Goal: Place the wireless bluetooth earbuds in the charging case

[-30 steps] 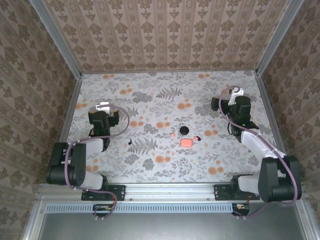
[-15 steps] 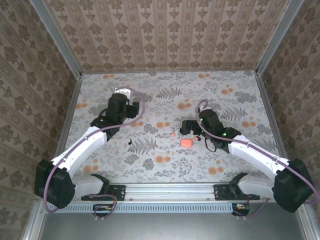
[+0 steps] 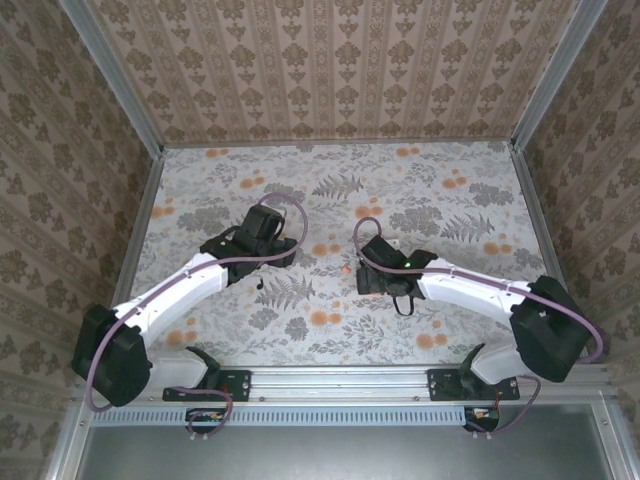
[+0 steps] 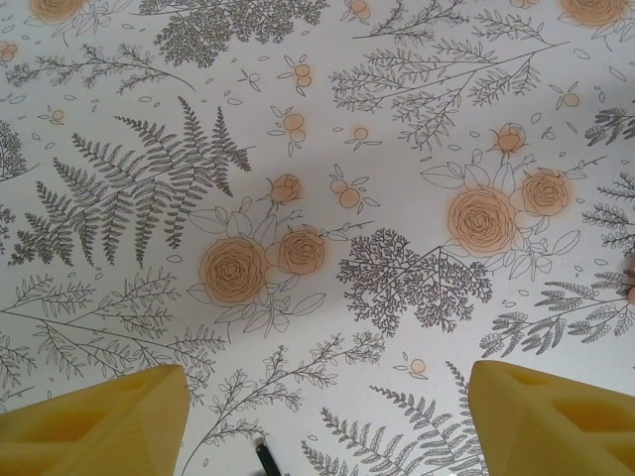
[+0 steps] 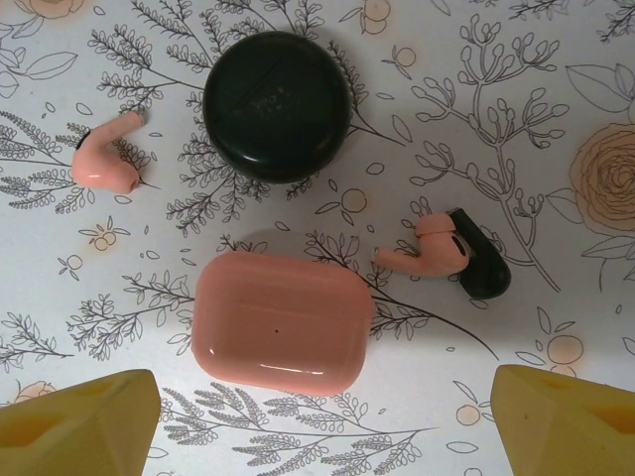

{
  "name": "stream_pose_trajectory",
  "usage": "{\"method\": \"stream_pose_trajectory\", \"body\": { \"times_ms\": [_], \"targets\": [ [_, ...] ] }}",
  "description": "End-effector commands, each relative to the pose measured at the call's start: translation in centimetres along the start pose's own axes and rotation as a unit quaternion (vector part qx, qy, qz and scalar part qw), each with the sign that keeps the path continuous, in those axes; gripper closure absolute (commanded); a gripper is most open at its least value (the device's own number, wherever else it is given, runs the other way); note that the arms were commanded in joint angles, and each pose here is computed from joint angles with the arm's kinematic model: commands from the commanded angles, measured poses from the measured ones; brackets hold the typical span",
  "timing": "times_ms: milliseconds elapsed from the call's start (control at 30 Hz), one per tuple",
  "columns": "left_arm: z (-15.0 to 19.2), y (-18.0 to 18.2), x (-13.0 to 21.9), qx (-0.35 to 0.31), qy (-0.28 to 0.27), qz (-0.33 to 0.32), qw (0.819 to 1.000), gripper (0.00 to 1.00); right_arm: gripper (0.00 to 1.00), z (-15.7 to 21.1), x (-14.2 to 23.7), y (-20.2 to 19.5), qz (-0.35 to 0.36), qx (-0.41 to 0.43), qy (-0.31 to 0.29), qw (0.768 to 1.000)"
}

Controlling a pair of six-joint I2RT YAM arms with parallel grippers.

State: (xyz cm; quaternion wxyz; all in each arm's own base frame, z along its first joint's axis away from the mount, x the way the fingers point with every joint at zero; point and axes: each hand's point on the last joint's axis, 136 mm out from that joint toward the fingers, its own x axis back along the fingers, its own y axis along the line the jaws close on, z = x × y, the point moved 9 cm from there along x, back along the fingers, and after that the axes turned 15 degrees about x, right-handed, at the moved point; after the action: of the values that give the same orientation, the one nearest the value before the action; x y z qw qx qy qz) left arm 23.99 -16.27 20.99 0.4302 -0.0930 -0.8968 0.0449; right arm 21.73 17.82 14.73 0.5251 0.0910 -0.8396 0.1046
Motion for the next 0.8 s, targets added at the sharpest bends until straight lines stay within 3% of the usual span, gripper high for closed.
{"method": "stream_pose_trajectory", "body": {
  "times_ms": [0, 767],
  "targets": [
    [-0.2, -0.5, 0.2, 0.009, -0.002, 0.012, 1.000, 0.24, 0.12, -0.3, 0.3, 0.0, 0.020, -0.007, 0.014, 1.000],
    [0.3, -0.6, -1.3, 0.002, 0.005, 0.004, 1.000, 0.23, 0.18, -1.0, -3.5, 1.9, 0.028, -0.007, 0.083, 0.996]
  ]
}}
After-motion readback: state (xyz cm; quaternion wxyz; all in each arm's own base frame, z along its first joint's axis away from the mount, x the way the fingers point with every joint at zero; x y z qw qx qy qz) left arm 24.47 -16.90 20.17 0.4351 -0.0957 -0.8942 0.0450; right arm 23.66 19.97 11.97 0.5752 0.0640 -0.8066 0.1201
